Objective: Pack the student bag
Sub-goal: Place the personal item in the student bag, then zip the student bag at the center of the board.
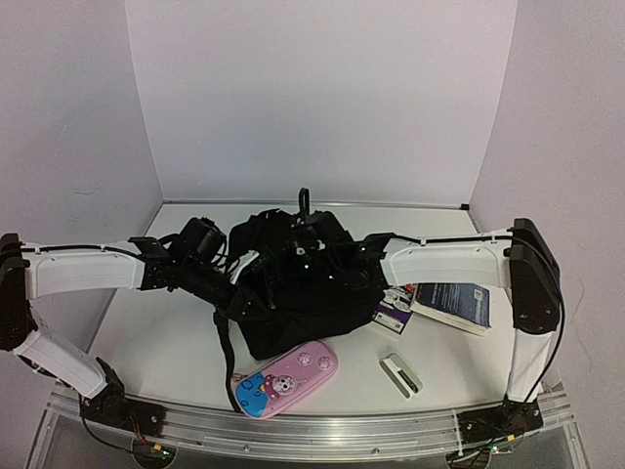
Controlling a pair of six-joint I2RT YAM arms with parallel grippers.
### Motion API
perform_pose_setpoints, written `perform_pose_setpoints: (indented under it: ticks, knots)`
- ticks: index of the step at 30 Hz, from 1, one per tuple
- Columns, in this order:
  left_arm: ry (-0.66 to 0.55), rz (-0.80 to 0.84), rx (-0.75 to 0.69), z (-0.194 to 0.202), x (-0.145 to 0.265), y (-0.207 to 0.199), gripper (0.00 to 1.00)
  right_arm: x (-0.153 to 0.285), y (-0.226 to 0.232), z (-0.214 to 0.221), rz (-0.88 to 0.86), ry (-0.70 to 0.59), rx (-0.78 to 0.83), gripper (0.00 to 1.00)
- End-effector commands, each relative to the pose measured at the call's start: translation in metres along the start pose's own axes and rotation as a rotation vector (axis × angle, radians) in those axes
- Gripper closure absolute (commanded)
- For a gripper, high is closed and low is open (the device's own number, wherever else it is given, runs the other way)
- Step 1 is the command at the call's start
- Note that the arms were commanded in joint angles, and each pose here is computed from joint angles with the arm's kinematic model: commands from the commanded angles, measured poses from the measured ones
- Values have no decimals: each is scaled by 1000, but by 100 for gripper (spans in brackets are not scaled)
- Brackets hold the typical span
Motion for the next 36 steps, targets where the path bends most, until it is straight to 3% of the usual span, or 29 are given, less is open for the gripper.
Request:
perform_pose_setpoints:
  ticks: [1, 3, 6, 14, 18, 23, 27, 36]
  knots:
    - [-14, 12, -25, -11, 2, -6, 91, 21, 28, -35, -82, -101, -13, 100]
    - [-17, 19, -20, -11, 3, -7, 98, 21, 27, -36, -81, -103, -8, 100]
    - [-41, 6, -18, -14, 7, -8, 100, 27, 28, -35, -91, -99, 16, 97]
    - [-147, -46, -11, -29, 27, -13, 100, 77, 27, -8, -135, -65, 275, 41]
    - [-150, -52, 3, -29, 28, -12, 100, 94, 24, 30, -145, -21, 413, 29]
    - [-120, -52, 35, -23, 24, -9, 100, 90, 20, 68, -93, 2, 557, 23]
    - [-64, -50, 50, -11, 15, -5, 83, 78, 11, 78, -61, 28, 592, 22]
    - [-5, -86, 31, 8, 6, 7, 74, 54, -7, 90, 49, 35, 738, 16]
Point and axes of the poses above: each gripper's point midway between its finger pads, its own x axis back along the fingers, its own y axis along the line the jaws close on, z = x × y, the point moved 3 cm from there along x, back along the fingers, and after that the axes turned 8 degrees about -x, right-handed, at the moved point
